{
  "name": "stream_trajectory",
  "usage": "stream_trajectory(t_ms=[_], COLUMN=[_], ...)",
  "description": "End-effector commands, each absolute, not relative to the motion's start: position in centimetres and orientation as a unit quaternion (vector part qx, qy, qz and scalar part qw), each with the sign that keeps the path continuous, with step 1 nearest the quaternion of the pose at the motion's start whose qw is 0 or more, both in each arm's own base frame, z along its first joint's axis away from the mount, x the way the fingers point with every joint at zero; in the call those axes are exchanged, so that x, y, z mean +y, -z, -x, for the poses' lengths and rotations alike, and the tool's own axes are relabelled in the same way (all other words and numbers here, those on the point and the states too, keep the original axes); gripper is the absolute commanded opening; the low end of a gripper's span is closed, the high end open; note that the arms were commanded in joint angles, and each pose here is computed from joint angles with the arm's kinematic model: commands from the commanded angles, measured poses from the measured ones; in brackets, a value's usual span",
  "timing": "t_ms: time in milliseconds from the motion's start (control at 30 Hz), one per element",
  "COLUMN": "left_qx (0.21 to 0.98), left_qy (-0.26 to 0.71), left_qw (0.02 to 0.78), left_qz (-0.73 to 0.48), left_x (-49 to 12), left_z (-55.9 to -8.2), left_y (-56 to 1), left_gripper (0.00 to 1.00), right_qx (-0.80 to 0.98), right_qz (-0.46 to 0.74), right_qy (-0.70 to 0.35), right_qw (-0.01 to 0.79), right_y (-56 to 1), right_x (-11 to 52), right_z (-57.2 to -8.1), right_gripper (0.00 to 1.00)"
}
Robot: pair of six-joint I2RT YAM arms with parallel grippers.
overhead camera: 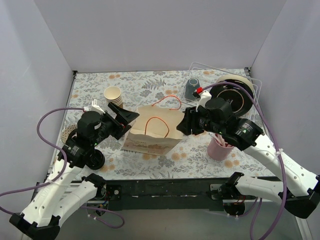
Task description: Pack the takeout coffee
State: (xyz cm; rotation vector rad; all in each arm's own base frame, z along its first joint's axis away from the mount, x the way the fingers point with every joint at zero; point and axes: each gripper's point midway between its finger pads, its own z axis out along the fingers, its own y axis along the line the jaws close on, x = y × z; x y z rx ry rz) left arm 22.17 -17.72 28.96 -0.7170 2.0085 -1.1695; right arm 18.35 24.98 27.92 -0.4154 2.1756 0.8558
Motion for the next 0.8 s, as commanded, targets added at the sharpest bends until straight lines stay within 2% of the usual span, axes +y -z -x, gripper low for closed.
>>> stream_trajectory(t_ms=[0,33,100,133,200,233,267,533,767], left_qx=[0.764,0.763,0.76,0.763,0.763,0.767,0.778,0.837,0.816], left_qy=[0.466,0.469,0.471,0.465,0.458,0.447,0.43,0.312,0.276], left_qw=[0.386,0.392,0.404,0.413,0.428,0.437,0.436,0.436,0.469], left_qz=[0.224,0.21,0.194,0.176,0.157,0.145,0.141,0.106,0.193], left_x=[-17.4,-17.5,-17.5,-17.6,-17.5,-17.4,-17.3,-15.4,-13.3], left_z=[-21.1,-20.9,-20.8,-20.9,-21.1,-21.2,-21.6,-23.0,-25.2], left_y=[-32.1,-32.5,-33.5,-33.6,-34.4,-34.3,-33.7,-31.6,-30.5], left_gripper=[0.89,0.89,0.91,0.91,0.91,0.91,0.91,0.84,0.79], right_qx=[0.848,0.847,0.843,0.844,0.839,0.84,0.841,0.849,0.85], right_qz=[0.154,0.152,0.151,0.148,0.151,0.151,0.154,0.165,0.181], right_qy=[-0.303,-0.301,-0.299,-0.294,-0.292,-0.287,-0.284,-0.266,-0.234], right_qw=[0.407,0.411,0.42,0.423,0.433,0.435,0.435,0.426,0.436], right_y=[-29.1,-29.1,-29.8,-29.9,-30.9,-31.0,-31.0,-31.4,-30.0], right_x=[24.2,24.1,23.9,23.7,23.6,23.4,23.4,22.9,20.8], right_z=[-19.5,-19.6,-19.8,-19.9,-20.1,-20.2,-20.3,-20.0,-19.4], right_gripper=[0.5,0.42,0.36,0.28,0.17,0.07,0.03,0.01,0.01])
